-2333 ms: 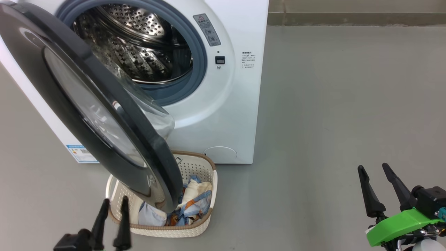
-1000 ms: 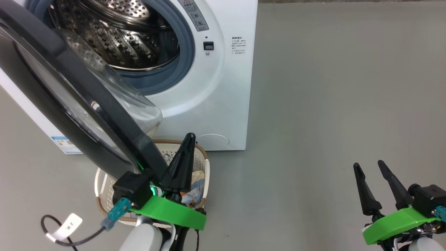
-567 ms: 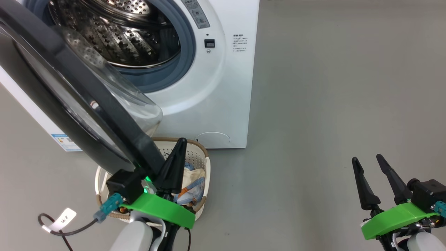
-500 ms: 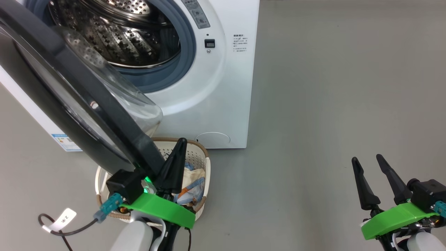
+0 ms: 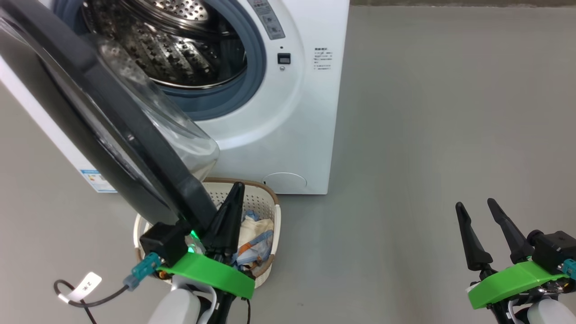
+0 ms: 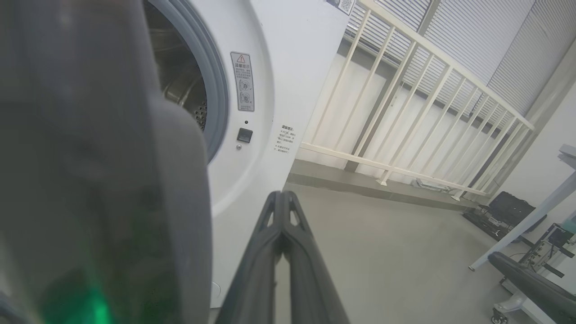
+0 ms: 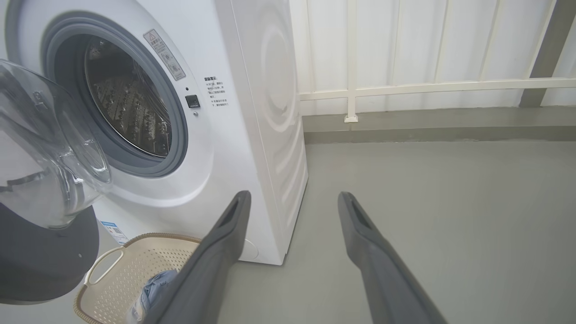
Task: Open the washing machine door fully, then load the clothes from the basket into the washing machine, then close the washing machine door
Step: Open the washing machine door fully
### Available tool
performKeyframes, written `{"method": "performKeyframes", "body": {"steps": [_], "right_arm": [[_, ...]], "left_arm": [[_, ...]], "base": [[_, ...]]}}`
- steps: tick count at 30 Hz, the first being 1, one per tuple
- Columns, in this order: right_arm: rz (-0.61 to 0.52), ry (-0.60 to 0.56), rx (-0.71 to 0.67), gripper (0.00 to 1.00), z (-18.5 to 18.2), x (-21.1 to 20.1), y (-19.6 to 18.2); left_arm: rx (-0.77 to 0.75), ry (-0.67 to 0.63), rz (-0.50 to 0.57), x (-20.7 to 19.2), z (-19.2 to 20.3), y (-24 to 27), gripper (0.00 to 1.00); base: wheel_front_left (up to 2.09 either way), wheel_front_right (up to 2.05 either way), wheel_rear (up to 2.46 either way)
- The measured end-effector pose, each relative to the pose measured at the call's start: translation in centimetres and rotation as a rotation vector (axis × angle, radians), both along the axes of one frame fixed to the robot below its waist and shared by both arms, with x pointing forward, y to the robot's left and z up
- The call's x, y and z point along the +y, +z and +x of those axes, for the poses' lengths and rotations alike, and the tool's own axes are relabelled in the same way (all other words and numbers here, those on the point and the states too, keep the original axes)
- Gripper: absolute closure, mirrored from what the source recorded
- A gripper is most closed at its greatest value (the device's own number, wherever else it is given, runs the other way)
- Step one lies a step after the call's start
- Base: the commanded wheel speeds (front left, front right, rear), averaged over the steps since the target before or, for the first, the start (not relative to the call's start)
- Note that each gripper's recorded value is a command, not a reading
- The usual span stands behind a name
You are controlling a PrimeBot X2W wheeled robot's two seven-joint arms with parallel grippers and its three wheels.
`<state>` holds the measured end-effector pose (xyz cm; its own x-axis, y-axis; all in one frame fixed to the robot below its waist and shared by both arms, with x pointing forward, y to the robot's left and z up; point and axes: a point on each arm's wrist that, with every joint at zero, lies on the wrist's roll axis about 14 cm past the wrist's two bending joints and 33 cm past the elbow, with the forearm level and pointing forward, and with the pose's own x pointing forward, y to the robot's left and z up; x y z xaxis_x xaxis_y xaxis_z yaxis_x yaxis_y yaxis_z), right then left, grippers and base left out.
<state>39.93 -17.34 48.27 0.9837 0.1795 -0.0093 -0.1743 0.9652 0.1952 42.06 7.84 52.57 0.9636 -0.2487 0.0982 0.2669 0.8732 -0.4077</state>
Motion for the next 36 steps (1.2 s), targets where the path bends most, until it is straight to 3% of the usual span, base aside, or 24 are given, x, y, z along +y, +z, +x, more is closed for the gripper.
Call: {"method": "performKeyframes", "body": {"steps": [36], "right_arm": [[0.007, 0.197, -0.019, 0.0, 2.7, 7.2, 0.5]], "left_arm": [[0.059, 0.303, 0.024, 9.0, -5.5, -2.1, 1.0]], "base": [[0.0, 0.0, 0.0]]}}
